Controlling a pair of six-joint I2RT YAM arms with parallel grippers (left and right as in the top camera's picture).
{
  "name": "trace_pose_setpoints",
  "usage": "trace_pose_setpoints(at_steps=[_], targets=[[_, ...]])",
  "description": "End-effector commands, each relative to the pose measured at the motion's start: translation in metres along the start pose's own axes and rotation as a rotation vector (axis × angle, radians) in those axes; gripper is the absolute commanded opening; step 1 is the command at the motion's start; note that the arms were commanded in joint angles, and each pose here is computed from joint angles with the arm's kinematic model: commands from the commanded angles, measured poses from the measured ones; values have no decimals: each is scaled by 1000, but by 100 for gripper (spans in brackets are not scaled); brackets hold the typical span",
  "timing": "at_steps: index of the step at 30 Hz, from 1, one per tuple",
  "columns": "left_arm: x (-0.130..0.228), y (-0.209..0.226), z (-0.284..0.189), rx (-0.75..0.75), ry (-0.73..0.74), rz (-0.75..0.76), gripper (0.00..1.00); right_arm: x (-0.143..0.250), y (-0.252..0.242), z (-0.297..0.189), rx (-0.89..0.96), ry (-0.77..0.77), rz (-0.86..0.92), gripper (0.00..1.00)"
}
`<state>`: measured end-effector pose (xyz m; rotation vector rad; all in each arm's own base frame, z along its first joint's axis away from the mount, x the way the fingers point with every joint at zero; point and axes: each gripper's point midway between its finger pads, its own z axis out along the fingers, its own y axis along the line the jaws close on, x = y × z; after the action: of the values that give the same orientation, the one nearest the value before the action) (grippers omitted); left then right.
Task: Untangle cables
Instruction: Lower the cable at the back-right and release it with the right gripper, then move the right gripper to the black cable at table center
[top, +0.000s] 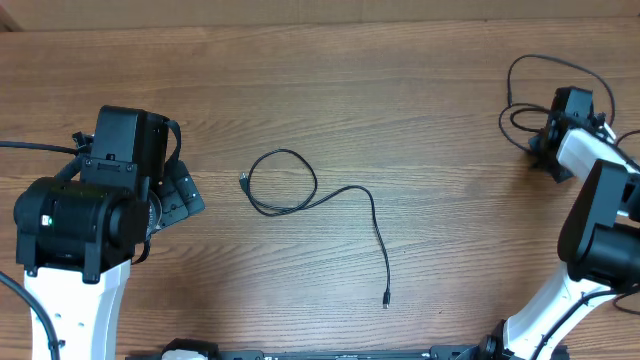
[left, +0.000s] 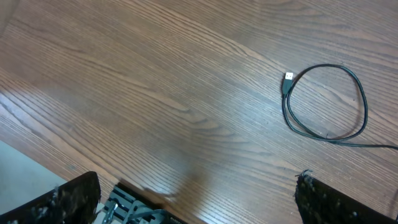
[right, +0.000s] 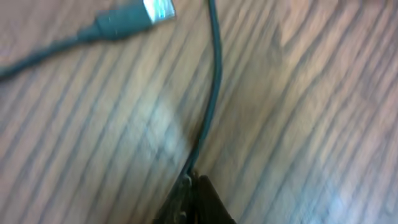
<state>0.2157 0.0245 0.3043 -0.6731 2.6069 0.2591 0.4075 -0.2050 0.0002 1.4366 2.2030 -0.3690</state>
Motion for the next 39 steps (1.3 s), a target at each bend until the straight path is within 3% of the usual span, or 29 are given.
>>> trace_pose_setpoints(at_steps=[1, 6, 11, 16, 19, 22, 25, 29, 31, 39], targets=[[-1, 0, 1, -2, 2, -19, 100, 26, 6, 27, -82, 38, -62, 4], [-1, 0, 1, -2, 2, -19, 100, -7, 67, 13, -364, -88, -122, 12], [-1, 0, 1, -2, 2, -19, 100, -31, 87, 1, -434, -157, -103, 17], [-1, 0, 1, -2, 2, -18, 100, -57, 103, -29, -437, -136, -221, 13], [-1, 0, 1, -2, 2, -18, 99, -86, 106, -71, -429, -122, -224, 9], [-1, 0, 1, -2, 2, -19, 100, -114, 108, -130, -463, -133, -222, 13], [-1, 0, 1, -2, 2, -19, 100, -133, 101, -218, -558, -127, -229, 18], [-1, 0, 1, -2, 2, -18, 100, -125, 85, -293, -680, -89, -243, 19], [-1, 0, 1, -2, 2, -18, 99, -110, 75, -325, -749, -47, -259, 25], [-1, 0, 1, -2, 2, -19, 100, -47, 28, -381, -778, 155, -278, 27]])
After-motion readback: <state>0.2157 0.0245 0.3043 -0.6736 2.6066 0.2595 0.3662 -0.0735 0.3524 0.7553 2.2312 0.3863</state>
